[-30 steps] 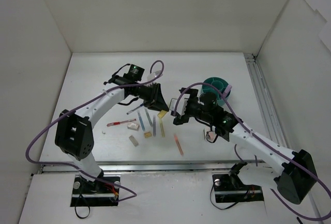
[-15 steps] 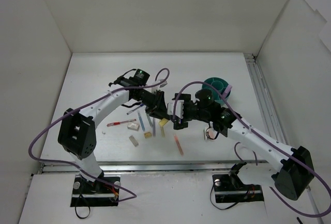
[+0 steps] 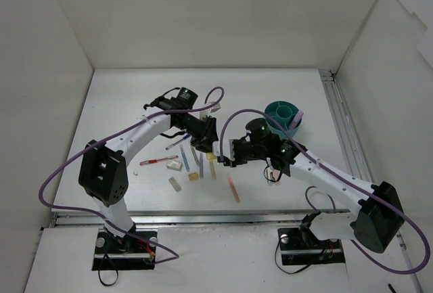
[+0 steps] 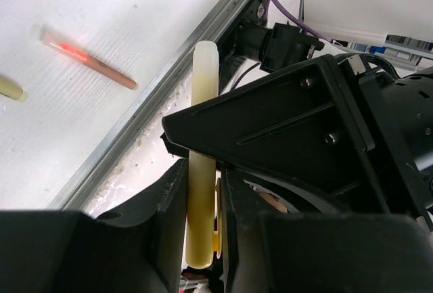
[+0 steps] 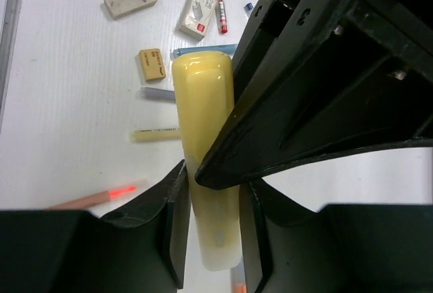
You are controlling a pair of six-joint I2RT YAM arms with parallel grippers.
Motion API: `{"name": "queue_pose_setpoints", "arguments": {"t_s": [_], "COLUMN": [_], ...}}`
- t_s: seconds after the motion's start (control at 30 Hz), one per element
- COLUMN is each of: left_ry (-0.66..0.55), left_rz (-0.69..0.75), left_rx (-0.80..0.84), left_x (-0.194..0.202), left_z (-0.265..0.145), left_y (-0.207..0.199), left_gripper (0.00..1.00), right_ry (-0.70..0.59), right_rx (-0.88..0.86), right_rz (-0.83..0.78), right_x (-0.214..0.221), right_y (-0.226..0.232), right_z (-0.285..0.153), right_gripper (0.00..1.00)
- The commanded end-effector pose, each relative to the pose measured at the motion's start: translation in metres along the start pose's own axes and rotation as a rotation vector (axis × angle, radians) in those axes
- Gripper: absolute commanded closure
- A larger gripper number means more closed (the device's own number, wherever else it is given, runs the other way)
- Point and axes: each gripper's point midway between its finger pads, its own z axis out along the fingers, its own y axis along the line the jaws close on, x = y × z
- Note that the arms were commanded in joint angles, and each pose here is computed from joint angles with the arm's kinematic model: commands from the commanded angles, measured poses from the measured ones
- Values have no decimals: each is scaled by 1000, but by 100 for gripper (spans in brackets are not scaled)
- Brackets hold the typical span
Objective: Sort the stationery into containers
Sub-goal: Place the pen in the storage box.
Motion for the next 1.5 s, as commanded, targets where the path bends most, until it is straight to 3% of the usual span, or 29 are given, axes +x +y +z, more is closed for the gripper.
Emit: {"name": "queue_pose_setpoints", "arguments": {"t_s": [0.0, 0.07, 0.1, 0.17, 0.27, 0.37, 0.47, 0.6, 0.67, 0.77, 1.13, 1.33, 1.47], "left_ry": [2, 3, -2, -37, -125, -303, -502, -757, -833, -885, -834, -815, -807], "left_rz": [97, 100, 108, 146, 218, 297, 382, 377, 370, 384, 429, 448, 456], "left_rx": [57, 53, 48, 21, -32, -25, -15, -185, -267, -316, -271, -287, -298], "left_x": [3, 2, 1, -3, -13, -34, -51, -69, -71, -72, -79, -79, -79], "left_z": [-7, -6, -7, -10, -25, -56, -96, -140, -155, -163, -144, -136, -129], "left_y": [-30, -29, -30, -30, -34, -43, -51, -32, -22, -15, -4, 4, 7], "left_gripper": [100, 95, 81, 74, 44, 1, 0, 0, 0, 0, 0, 0, 0], "right_ry": [-93, -98, -105, -132, -148, -133, -143, -148, -129, -122, -97, -146, -200], "right_rx": [54, 70, 94, 137, 227, 334, 536, 876, 1155, 1398, 1636, 1579, 1529], "right_rz": [-51, -47, -52, -31, -1, 81, 189, 410, 531, 707, 803, 812, 714], "right_x": [-34, -36, -38, -43, -41, -25, 0, 37, 66, 105, 169, 192, 192], "right_y": [-21, -24, -27, -32, -41, -57, -83, -122, -141, -149, -165, -172, -176], "right_z": [-4, -5, -6, -9, -14, -25, -45, -96, -142, -186, -234, -222, -212], "right_gripper": [87, 94, 100, 100, 100, 100, 100, 100, 100, 100, 100, 100, 99]}}
